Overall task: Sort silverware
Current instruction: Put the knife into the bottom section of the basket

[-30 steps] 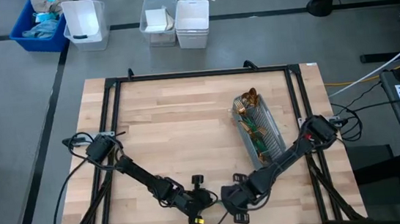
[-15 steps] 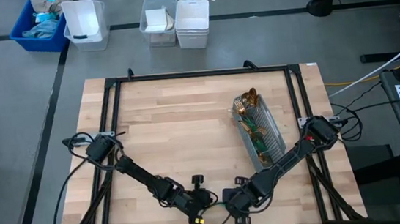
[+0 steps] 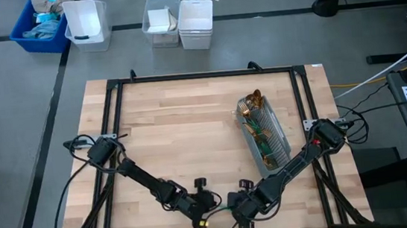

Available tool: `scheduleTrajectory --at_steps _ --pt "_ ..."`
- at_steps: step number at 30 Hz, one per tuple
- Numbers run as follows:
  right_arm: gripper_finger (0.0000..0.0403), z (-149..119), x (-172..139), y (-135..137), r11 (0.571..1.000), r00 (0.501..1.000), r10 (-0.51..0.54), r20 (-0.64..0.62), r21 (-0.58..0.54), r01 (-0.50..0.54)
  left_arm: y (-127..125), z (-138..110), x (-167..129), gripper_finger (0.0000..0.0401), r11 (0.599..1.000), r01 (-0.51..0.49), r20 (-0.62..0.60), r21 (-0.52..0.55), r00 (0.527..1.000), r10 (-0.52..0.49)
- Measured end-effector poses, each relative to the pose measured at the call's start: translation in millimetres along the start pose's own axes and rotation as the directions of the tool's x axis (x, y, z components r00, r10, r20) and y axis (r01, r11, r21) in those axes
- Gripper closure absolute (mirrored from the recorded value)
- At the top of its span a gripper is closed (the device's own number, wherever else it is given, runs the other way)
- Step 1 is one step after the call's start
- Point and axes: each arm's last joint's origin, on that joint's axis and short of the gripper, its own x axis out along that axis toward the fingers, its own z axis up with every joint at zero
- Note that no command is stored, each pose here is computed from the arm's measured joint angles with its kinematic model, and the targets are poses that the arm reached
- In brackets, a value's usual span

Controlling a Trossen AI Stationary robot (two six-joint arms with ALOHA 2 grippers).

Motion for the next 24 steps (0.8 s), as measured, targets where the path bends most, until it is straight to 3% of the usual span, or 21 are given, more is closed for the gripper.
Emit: scheduleTrajectory --at_steps 10,24 --pt "0.0252 -1.3 0.1 0.7 1.000 1.000 -0.021 0.021 -0.006 0.021 8.9 5.3 4.0 0.0391 0.983 0.000 0.012 -0.184 1.000 0.002" --pt "0.0252 -6.8 -0.5 -7.9 0.991 0.991 -0.132 -0.013 0.014 0.132 14.3 7.1 6.0 0.0391 0.978 -0.022 0.017 -0.210 1.000 0.026"
